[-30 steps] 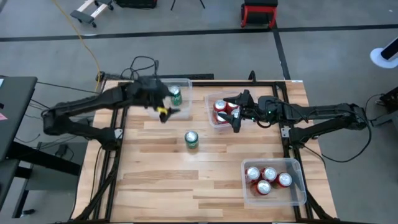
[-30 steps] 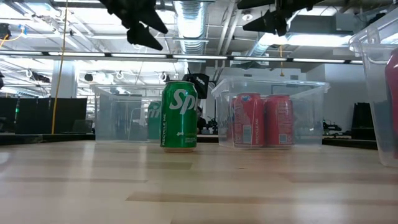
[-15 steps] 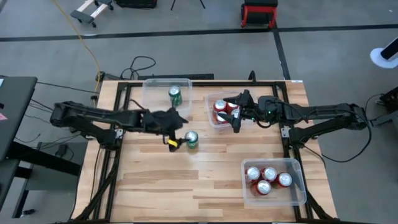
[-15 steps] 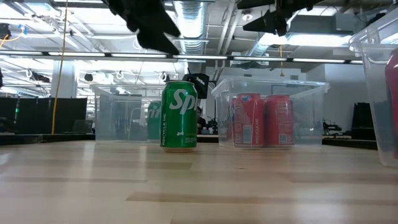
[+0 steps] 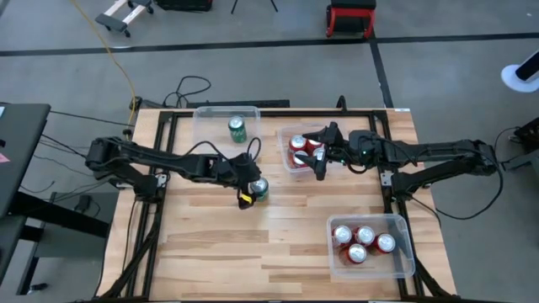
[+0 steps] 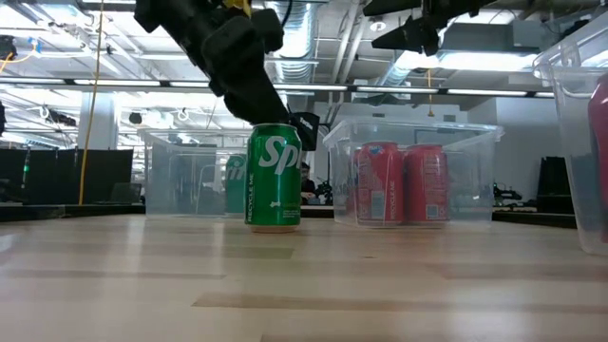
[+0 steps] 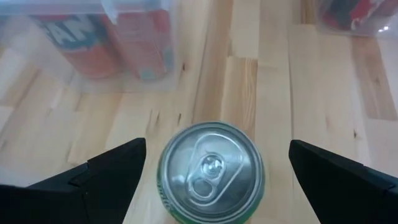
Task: Sort soda cans
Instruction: Put the green soda into the top left transparent bin
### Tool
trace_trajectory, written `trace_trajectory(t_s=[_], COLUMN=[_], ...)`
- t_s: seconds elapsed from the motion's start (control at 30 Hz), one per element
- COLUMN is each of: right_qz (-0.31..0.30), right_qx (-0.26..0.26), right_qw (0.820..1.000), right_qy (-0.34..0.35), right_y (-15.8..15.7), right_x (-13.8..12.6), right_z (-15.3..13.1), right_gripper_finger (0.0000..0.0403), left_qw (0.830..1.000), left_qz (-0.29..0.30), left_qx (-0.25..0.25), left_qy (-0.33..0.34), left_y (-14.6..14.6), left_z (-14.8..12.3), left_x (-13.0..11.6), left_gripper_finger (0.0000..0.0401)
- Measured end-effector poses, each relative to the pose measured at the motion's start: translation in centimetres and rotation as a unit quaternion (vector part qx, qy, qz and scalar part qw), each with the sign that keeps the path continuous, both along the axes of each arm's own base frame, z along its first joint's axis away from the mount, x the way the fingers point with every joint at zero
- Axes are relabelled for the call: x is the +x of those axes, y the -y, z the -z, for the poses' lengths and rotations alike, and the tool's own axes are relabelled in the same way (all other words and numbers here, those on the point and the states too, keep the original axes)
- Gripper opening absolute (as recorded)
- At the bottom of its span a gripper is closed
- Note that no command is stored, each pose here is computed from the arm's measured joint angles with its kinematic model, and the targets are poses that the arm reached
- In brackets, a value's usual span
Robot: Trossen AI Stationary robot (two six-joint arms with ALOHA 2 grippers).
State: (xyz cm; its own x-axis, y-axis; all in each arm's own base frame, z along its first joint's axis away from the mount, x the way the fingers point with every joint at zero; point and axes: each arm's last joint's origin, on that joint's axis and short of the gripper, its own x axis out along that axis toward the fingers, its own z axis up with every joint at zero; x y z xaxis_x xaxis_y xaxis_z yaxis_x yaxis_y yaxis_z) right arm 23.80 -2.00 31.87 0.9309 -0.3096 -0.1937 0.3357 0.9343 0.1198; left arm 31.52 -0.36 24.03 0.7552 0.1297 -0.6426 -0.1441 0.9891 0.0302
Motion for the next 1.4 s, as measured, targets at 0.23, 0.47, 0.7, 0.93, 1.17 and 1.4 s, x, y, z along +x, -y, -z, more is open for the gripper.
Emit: trace_trajectory(t_s=[0.23, 0.47, 0.7, 0.93, 1.17, 1.4], right_qz=[0.000, 0.000, 0.000, 0.002, 0.008, 0.008], right_qx=[0.000, 0.000, 0.000, 0.000, 0.000, 0.001], right_qw=[1.000, 1.000, 1.000, 1.000, 1.000, 1.000], right_qy=[0.000, 0.000, -0.004, -0.005, -0.010, -0.010], right_y=[0.0, 0.0, 0.0, 0.1, 0.4, 0.4], right_x=[0.0, 0.0, 0.0, 0.0, -0.1, -0.1], right_z=[0.0, 0.0, 0.1, 0.1, 0.2, 0.2], right_gripper_finger=[0.0382, 0.0382, 0.0382, 0.0382, 0.0382, 0.0382], left_qw=[1.000, 1.000, 0.998, 0.998, 0.998, 0.997], left_qz=[0.002, -0.008, -0.011, -0.021, -0.053, -0.074], left_qx=[-0.002, -0.006, 0.002, 0.006, -0.011, 0.018], left_qy=[-0.004, -0.028, -0.058, -0.052, -0.026, 0.001], left_y=[-0.2, -0.8, -0.9, -1.5, -2.4, -3.8], left_z=[0.2, 1.6, 3.9, 3.5, -0.6, -8.3], left_x=[0.1, 0.6, 1.7, 1.5, 0.9, -1.5], left_gripper_finger=[0.0391, 0.0391, 0.0387, 0.0304, 0.0298, 0.0298])
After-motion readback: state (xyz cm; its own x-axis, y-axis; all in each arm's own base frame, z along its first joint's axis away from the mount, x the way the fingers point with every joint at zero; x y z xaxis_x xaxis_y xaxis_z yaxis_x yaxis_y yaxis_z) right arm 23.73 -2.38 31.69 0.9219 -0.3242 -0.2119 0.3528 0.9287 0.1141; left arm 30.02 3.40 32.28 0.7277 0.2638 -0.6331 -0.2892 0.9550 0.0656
